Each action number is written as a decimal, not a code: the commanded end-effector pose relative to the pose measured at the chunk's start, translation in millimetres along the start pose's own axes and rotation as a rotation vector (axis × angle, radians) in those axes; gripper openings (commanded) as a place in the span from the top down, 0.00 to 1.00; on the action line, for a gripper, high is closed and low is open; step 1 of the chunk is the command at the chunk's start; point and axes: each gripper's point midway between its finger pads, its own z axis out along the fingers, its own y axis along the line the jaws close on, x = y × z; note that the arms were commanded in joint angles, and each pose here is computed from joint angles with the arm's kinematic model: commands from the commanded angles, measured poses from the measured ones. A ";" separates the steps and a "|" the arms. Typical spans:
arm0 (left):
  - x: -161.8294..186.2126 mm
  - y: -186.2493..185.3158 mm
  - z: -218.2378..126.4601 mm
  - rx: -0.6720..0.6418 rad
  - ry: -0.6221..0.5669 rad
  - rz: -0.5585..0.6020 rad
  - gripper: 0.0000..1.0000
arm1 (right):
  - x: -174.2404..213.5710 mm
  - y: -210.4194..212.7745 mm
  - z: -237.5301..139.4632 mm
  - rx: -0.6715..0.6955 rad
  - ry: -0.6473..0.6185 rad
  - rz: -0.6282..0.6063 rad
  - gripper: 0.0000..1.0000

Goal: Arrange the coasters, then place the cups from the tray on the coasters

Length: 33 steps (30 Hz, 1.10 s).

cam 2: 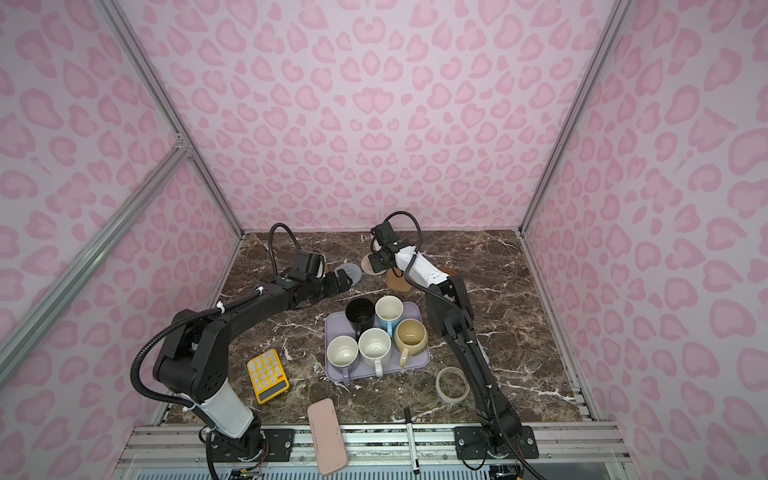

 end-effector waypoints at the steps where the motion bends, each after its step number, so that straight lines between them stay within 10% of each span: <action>1: -13.3 -13.7 -3.7 0.064 -0.063 -0.016 0.02 | 13.7 -3.8 9.5 0.023 0.055 -0.034 0.36; 20: -16.2 -25.8 -15.7 0.108 -0.063 -0.018 0.00 | 68.5 -16.1 -16.3 0.079 0.178 -0.011 0.44; 33: -12.4 -35.4 -10.1 0.109 -0.059 -0.016 0.02 | 33.3 -13.8 -25.9 0.047 0.109 -0.008 0.41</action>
